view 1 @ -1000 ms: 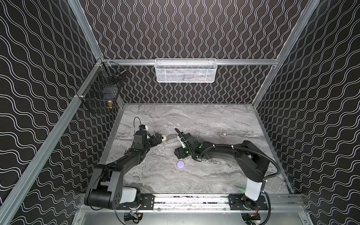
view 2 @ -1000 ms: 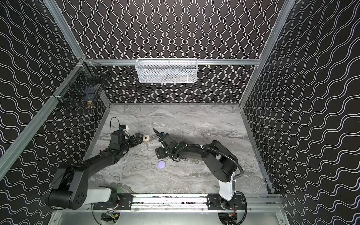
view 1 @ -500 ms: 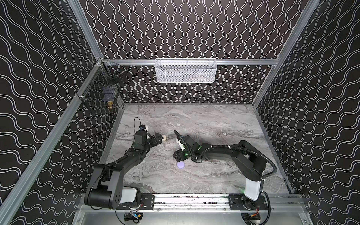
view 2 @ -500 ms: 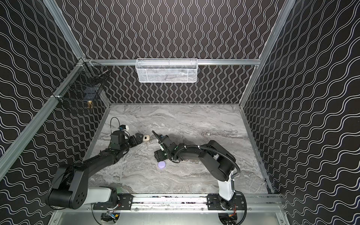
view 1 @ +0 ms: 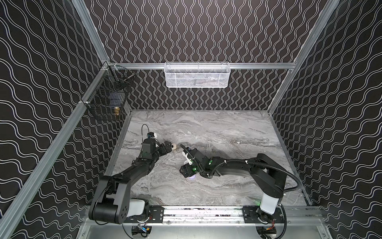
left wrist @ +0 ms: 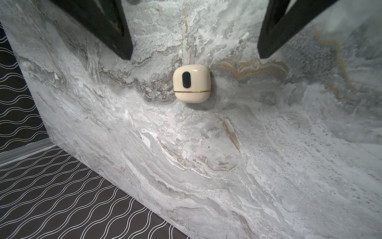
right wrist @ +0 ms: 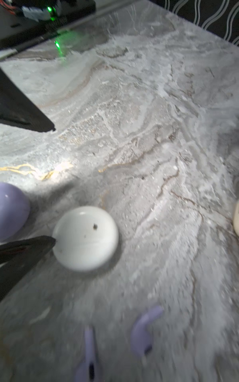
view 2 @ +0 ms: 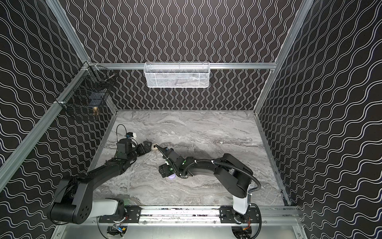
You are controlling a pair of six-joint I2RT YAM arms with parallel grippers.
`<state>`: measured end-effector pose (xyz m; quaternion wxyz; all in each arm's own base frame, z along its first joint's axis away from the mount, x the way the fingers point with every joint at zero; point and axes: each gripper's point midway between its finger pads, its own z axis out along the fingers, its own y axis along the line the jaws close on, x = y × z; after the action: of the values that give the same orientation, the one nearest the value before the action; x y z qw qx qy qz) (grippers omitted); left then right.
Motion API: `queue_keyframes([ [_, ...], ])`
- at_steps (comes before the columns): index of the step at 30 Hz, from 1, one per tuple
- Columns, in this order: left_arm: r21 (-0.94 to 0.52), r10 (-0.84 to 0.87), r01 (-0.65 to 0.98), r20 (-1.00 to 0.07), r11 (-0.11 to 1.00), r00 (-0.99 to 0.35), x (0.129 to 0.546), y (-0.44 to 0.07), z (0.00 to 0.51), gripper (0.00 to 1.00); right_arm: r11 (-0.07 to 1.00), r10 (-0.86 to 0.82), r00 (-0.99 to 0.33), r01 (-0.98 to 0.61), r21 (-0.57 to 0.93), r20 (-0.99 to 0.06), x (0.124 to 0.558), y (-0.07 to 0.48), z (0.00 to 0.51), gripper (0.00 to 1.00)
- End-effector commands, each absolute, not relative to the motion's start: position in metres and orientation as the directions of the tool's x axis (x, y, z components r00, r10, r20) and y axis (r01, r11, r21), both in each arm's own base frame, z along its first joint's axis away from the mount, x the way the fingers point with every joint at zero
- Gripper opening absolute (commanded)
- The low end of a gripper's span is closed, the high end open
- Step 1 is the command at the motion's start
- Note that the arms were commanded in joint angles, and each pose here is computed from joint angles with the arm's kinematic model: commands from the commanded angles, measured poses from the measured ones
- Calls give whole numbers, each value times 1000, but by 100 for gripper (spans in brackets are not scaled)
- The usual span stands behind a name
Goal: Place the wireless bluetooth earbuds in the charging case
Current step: 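Lower the right gripper onto the white round case and grasp it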
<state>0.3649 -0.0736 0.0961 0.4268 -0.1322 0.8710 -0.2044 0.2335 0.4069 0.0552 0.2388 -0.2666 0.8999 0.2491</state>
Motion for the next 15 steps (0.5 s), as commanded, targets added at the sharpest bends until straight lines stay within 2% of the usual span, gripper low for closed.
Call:
queue_keyframes([
  [1, -456, -388, -40, -705, 889, -594, 365, -73, 99, 98, 799, -361, -731, -563, 213, -579, 249, 393, 60, 83],
  [7, -458, -388, -36, -706, 888, -592, 365, -74, 100, 98, 809, -463, -685, -586, 48, -563, 269, 388, 44, 86],
  [15, -459, -387, -27, -714, 888, -584, 366, -74, 102, 98, 759, -566, -678, -650, 23, -470, 274, 390, 16, 83],
])
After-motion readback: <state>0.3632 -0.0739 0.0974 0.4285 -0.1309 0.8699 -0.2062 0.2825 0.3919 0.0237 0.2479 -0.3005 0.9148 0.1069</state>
